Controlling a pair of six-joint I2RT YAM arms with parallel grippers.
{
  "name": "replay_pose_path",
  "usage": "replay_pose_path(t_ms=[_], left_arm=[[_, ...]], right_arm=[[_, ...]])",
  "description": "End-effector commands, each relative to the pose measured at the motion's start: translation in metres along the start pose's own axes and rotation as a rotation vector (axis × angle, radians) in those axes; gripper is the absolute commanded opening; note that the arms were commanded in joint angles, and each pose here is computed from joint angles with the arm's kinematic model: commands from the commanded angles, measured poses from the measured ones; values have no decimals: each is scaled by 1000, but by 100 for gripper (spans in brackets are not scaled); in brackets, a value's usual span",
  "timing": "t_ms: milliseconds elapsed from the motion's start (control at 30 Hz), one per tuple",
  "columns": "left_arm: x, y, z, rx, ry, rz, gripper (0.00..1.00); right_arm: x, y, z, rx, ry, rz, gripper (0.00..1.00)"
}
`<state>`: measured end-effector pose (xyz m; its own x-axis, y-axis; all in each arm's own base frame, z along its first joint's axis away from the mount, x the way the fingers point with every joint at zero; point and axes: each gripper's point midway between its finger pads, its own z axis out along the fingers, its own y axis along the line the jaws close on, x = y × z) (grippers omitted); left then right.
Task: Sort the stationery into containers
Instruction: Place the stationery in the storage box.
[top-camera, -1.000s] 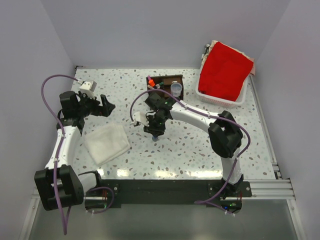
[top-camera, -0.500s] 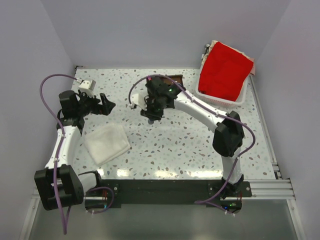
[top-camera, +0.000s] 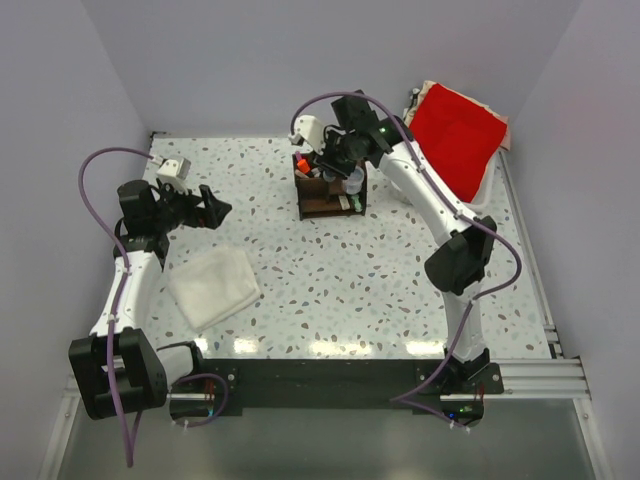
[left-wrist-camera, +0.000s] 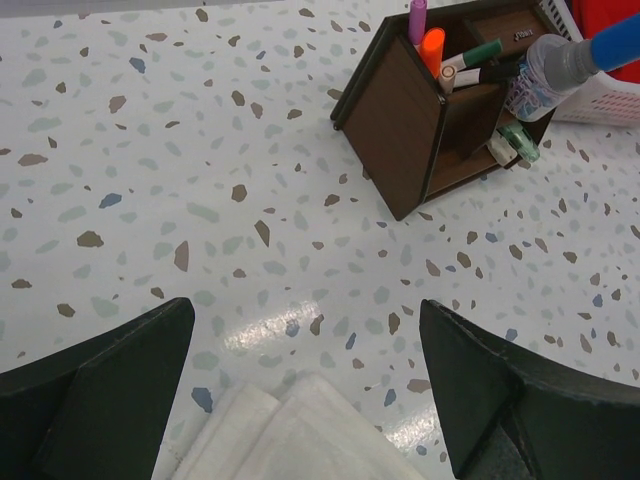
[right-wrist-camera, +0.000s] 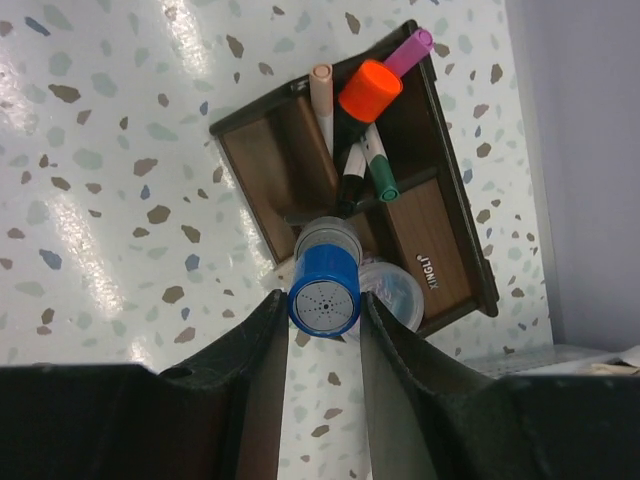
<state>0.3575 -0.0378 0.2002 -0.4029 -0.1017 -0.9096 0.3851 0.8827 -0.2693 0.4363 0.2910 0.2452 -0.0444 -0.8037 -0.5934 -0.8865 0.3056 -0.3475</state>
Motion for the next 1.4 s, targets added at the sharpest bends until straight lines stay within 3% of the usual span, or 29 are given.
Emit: replay_pose_path(t_ms=[0,1133,1367], left_arm=[[-13,-1,0,15,-52,21,100],[-8,8,6,-1,-23,12,100],[-9,10,7,-3,-19,13,100]], right_arm=[[17,-13,-4,27,60,-4,25],[37,-22,57,3,81,12,24],[38,-24,64,17,79,18,28]])
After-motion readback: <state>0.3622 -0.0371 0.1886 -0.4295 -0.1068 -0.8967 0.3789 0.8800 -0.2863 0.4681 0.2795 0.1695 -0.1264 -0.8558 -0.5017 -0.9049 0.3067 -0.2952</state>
